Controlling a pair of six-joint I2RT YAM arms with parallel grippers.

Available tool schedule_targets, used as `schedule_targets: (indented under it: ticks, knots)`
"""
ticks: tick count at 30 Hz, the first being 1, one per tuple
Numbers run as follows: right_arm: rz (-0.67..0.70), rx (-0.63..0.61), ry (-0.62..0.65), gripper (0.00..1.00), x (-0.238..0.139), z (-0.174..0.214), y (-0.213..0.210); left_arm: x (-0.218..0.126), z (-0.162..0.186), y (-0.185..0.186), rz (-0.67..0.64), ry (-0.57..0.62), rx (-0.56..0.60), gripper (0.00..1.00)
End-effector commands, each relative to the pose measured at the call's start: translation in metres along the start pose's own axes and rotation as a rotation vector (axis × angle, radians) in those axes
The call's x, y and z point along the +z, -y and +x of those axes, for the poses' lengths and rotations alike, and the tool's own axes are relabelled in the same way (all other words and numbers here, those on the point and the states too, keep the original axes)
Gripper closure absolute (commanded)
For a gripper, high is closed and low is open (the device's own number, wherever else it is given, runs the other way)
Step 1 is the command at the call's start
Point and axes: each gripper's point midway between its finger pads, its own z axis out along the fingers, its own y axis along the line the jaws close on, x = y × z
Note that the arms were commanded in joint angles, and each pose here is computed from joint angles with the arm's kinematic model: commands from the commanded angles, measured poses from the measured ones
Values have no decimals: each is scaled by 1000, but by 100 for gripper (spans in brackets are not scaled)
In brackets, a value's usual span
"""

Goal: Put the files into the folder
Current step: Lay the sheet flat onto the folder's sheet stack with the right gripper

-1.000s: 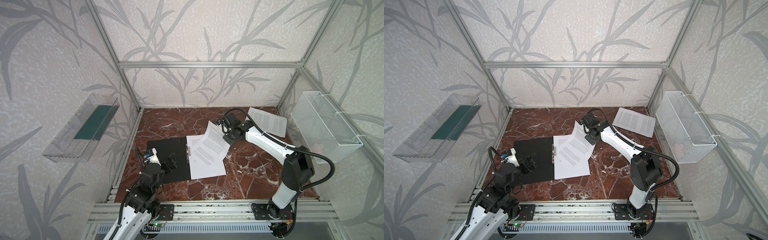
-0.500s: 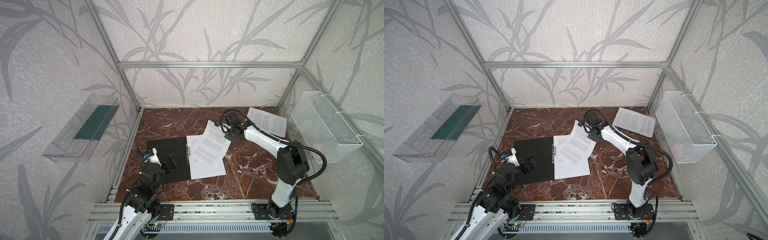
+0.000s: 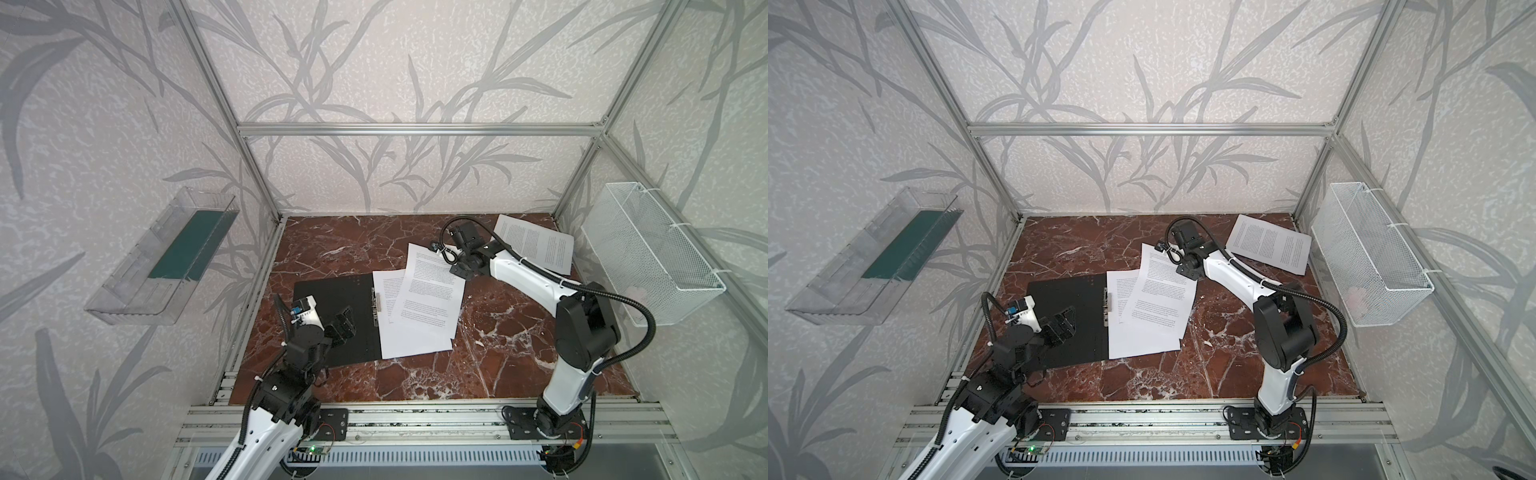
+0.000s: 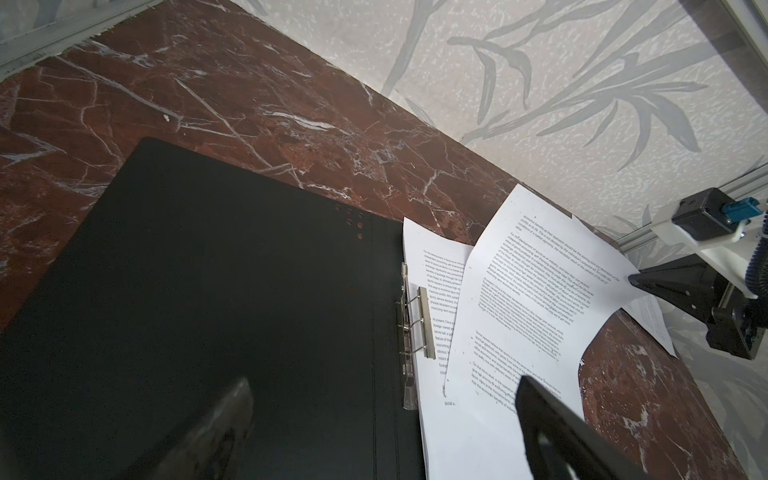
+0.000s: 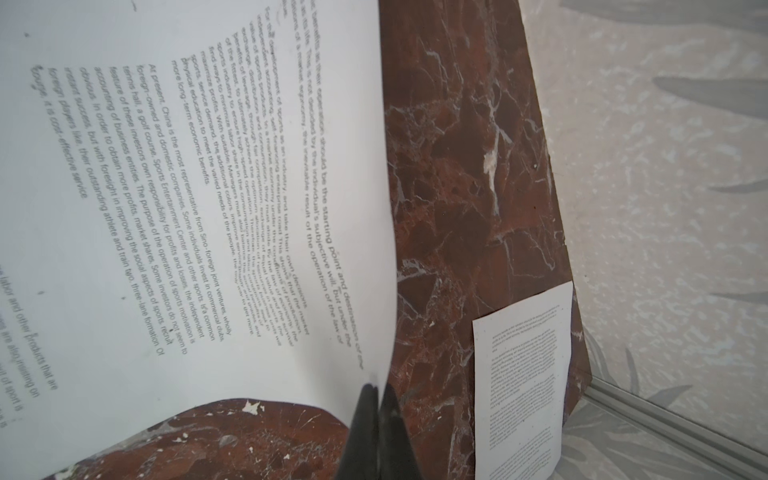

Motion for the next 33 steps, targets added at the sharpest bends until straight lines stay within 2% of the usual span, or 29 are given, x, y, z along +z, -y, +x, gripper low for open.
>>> schedule_targets:
  ticks: [1, 6, 11, 17, 23, 33]
  knots:
    - [-6, -39, 124, 100, -23, -22, 2, 1, -1, 2, 9, 12, 4, 1]
    - [-70, -51, 172, 100, -24, -32, -9, 1, -1, 2, 11, 14, 3, 1]
    - [-150, -79, 165, 100, -20, -40, -34, 1, -1, 2, 12, 15, 3, 1]
    - [-189, -40, 72, 100, -10, -42, -41, 1, -1, 2, 14, 13, 3, 1]
    - [-211, 50, -15, 100, 2, -46, -37, 1, -1, 3, 18, 14, 2, 1]
    - [-243, 124, -66, 100, 22, -52, -46, 0, -1, 2, 21, 16, 0, 1]
